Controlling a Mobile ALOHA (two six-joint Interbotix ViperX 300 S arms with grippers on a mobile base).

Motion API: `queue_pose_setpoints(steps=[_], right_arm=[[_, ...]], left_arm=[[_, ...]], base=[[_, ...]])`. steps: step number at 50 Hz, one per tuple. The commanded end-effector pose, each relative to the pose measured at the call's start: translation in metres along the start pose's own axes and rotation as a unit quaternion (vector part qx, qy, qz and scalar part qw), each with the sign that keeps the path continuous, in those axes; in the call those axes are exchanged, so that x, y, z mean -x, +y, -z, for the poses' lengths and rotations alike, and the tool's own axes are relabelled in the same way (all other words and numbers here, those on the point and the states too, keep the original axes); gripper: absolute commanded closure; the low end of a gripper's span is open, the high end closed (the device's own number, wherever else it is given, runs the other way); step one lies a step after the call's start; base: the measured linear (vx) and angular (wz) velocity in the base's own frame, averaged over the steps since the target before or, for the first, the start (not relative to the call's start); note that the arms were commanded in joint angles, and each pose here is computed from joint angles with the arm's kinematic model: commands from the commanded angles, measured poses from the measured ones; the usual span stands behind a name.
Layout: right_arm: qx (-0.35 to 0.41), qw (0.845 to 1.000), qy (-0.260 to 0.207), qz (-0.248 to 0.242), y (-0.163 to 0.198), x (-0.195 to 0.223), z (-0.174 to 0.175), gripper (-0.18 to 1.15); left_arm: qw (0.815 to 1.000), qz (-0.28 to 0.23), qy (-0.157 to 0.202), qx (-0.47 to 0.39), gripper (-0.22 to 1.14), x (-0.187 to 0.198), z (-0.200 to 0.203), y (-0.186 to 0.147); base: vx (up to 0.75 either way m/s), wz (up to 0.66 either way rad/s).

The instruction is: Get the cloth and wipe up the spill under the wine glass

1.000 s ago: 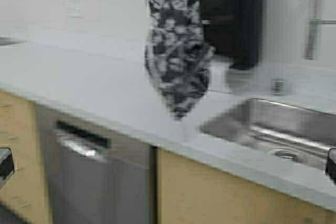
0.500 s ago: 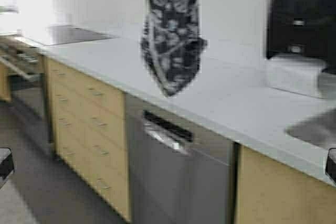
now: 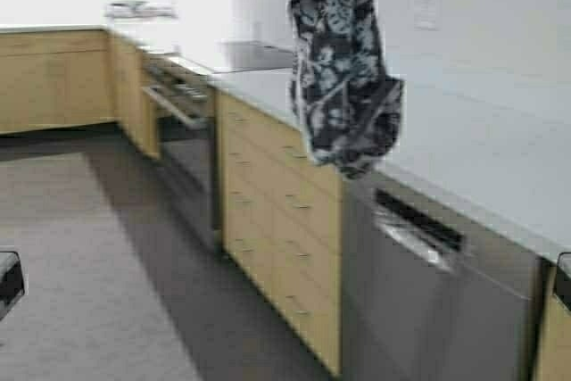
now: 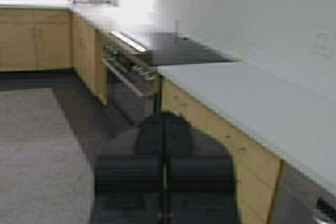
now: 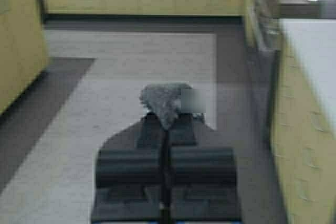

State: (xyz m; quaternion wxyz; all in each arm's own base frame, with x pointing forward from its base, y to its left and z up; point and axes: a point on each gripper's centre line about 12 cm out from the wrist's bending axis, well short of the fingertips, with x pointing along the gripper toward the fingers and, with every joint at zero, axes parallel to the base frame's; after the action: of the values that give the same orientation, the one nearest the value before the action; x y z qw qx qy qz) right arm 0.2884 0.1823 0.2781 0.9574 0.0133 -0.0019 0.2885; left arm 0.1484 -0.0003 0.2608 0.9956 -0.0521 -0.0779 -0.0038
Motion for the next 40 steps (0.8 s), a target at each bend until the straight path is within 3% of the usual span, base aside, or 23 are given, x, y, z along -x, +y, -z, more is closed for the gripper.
queue_pose_setpoints(steps=[1,40], right_arm=[[0.001,1.000,-0.023,-0.001,0.0003,0.0010,-0.0127,0.91],[-0.005,1.000,-0.013,0.014,-0.0080,0.0024,-0.0048,0.91]], left_arm=[[1.000,-0.003,0.023,-0.006,0.89,-0.0075,0.0056,0.0007],[0.999,-0.004,0.031,0.013,0.89,-0.0095,0.0082,0.0010]], base=[[-0.02,0.42],[0.01,0.45]])
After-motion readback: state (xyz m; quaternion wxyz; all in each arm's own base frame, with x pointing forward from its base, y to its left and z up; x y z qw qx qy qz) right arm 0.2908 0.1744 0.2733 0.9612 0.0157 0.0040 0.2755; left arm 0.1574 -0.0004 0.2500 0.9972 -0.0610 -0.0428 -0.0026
